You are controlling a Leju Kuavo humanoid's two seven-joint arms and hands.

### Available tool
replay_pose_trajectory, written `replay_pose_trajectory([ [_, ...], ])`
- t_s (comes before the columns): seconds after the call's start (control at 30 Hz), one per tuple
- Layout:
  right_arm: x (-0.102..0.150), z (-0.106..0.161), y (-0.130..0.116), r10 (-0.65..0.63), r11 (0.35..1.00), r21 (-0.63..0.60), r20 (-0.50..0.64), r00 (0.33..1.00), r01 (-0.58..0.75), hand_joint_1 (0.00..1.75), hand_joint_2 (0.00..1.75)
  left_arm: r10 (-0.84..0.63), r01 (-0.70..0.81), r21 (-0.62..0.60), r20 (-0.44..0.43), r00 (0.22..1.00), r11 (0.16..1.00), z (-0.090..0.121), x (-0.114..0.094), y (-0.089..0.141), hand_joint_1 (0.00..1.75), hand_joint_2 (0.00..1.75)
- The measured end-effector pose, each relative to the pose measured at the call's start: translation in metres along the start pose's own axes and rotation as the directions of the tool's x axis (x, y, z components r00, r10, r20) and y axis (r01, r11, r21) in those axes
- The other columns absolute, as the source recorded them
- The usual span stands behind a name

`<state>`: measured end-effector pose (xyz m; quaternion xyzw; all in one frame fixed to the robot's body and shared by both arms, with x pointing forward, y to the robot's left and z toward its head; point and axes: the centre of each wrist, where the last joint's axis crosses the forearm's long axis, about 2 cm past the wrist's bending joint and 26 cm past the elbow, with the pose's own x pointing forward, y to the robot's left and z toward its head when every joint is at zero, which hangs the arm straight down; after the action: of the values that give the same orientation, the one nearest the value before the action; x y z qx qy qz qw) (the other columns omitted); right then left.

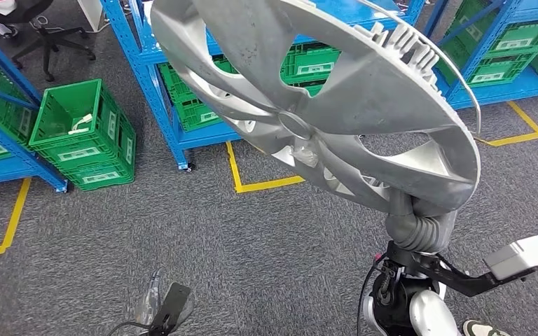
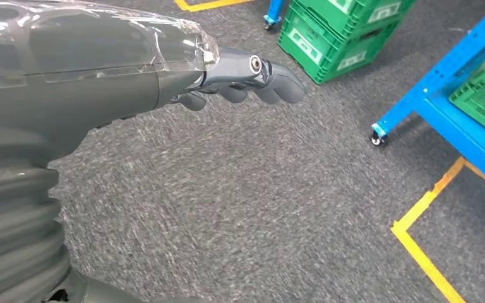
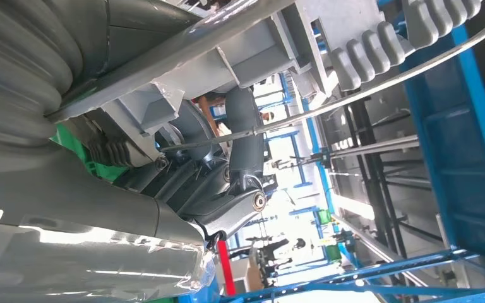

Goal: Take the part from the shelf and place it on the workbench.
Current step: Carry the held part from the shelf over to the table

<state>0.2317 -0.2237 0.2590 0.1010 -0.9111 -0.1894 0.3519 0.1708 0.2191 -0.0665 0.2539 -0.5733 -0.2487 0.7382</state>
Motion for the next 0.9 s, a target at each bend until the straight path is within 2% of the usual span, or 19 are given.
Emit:
replay_pose_trajectory([
  [0.2, -0.001, 0.002, 0.0, 0.078, 0.993, 0.084, 0.003, 0.997, -0.078, 1.75, 1.75, 0.015, -0.015, 0.002, -0.049, 0.999, 1.0, 0.002, 0.0, -0.001, 0.0, 1.75],
  [0.37, -0.006, 0.007, 0.001, 0.093, 0.989, 0.118, -0.011, 0.996, -0.091, 1.75, 1.75, 0.023, -0.024, -0.002, -0.084, 0.996, 1.0, 0.006, -0.005, -0.002, 0.0, 1.75],
  [0.9, -0.009, 0.016, 0.007, 0.047, 0.973, 0.227, -0.065, 0.997, -0.031, 1.75, 1.75, 0.033, -0.035, -0.008, -0.168, 0.985, 0.999, 0.016, -0.018, 0.0, 0.0, 1.75],
])
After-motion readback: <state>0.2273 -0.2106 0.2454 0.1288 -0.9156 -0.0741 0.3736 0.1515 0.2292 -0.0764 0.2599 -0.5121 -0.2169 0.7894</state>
